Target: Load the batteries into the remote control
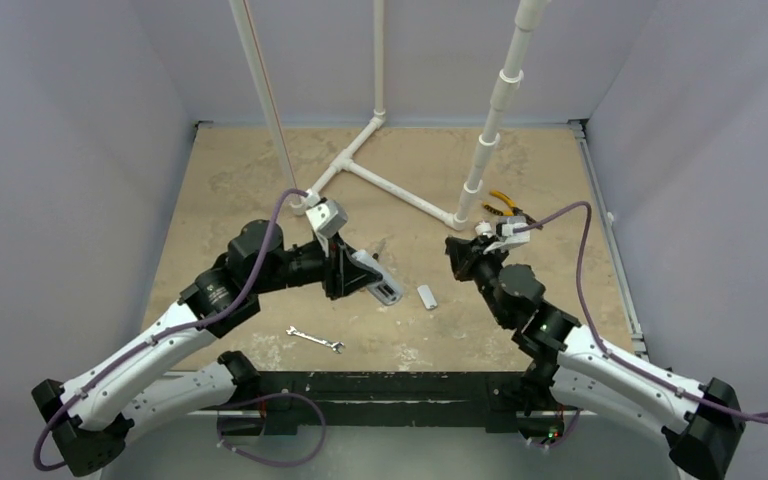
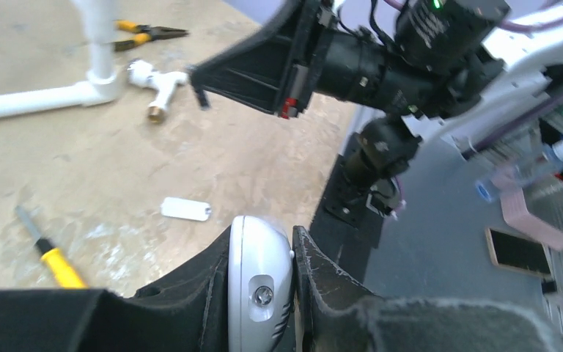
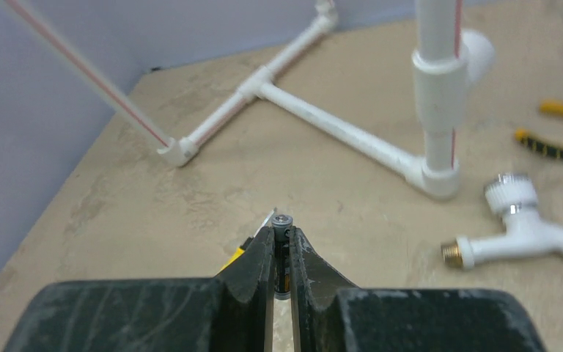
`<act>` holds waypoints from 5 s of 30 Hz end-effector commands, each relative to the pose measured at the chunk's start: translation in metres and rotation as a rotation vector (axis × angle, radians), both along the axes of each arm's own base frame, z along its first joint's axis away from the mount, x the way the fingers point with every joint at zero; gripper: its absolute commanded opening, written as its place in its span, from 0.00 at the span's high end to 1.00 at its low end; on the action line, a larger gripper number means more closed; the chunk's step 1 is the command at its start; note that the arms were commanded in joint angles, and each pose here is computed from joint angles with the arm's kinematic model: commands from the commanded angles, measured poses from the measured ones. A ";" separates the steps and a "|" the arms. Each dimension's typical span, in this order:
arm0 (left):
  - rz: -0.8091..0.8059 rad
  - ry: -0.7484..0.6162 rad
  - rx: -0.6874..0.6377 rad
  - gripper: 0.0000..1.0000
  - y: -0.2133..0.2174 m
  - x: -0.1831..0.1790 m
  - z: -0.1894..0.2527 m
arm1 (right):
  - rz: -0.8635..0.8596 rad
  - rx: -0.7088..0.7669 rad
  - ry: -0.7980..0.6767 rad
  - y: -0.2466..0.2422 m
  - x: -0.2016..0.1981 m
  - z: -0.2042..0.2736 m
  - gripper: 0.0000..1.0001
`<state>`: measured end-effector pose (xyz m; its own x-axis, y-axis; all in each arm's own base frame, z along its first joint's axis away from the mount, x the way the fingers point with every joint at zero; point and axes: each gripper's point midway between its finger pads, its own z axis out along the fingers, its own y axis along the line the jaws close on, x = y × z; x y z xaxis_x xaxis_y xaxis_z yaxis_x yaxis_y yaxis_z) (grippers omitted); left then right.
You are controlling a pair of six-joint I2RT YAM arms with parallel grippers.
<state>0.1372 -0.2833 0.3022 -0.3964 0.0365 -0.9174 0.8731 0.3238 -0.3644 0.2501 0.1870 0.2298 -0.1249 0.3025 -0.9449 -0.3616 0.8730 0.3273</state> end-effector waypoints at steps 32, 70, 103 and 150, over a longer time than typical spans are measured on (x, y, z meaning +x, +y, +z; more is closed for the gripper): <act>0.376 0.106 -0.009 1.00 0.067 0.032 -0.007 | -0.522 0.176 1.008 0.086 0.025 -0.194 1.00; 0.447 0.049 -0.026 1.00 0.081 0.038 0.004 | 1.415 -1.120 0.116 0.088 -0.020 -0.165 0.38; 0.481 0.031 -0.032 1.00 0.092 0.034 0.004 | 1.550 -1.316 -0.009 0.080 0.024 -0.212 0.56; 0.488 0.041 -0.044 1.00 0.090 0.038 0.002 | 1.610 -1.216 0.076 0.092 0.026 -0.213 0.65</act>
